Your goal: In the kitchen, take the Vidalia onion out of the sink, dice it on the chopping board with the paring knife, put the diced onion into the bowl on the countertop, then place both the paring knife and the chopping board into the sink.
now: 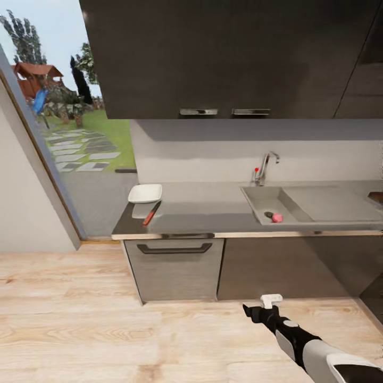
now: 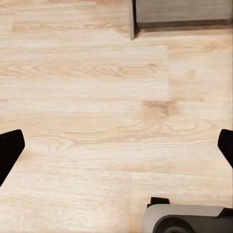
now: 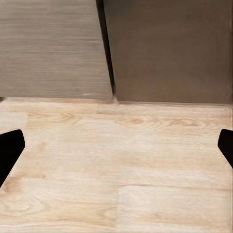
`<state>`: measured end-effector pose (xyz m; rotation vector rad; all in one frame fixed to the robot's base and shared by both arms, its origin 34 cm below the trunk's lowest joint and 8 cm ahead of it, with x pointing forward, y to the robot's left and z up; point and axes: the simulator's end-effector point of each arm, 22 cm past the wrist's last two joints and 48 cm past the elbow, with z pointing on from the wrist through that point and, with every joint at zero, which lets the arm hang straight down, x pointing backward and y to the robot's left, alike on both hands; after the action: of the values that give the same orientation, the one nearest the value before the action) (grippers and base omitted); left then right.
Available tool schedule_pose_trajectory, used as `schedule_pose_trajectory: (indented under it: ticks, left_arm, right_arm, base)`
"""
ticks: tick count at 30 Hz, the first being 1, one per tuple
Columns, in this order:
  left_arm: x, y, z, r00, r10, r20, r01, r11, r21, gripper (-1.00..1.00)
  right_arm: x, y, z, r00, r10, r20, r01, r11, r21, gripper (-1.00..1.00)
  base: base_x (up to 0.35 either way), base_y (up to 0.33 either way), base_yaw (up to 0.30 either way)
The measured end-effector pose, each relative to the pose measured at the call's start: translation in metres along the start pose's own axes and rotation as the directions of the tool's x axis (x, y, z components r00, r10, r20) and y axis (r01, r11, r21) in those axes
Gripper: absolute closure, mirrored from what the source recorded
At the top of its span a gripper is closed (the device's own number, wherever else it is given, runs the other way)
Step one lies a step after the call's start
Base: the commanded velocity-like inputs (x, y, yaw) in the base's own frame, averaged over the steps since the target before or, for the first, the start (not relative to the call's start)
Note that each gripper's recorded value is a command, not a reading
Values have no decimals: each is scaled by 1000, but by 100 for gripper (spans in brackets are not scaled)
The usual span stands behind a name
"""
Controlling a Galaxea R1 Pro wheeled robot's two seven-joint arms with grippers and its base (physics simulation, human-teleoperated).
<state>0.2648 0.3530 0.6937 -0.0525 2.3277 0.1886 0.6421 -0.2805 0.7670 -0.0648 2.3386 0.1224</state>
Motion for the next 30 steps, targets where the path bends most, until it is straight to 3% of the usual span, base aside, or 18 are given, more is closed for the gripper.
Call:
schedule_pose_trajectory:
  ticks: [9, 17, 30]
  left_arm:
    - [1, 0, 0, 1000, 0, -1, 0, 1000, 0, -100]
    - [1, 0, 0, 1000, 0, -2, 0, 1000, 0, -100]
    - [1, 0, 0, 1000, 0, -2, 0, 1000, 0, -100]
  right_arm:
    - [51, 3, -20, 998, -23, 62, 23, 1000, 2, -100]
    - [79, -1, -39, 991, -42, 127, 36, 998, 43, -100]
    - [93, 8, -46, 990, -35, 138, 29, 998, 47, -100]
  base:
    - [88, -322, 0]
    - [88, -322, 0]
    - [88, -322, 0]
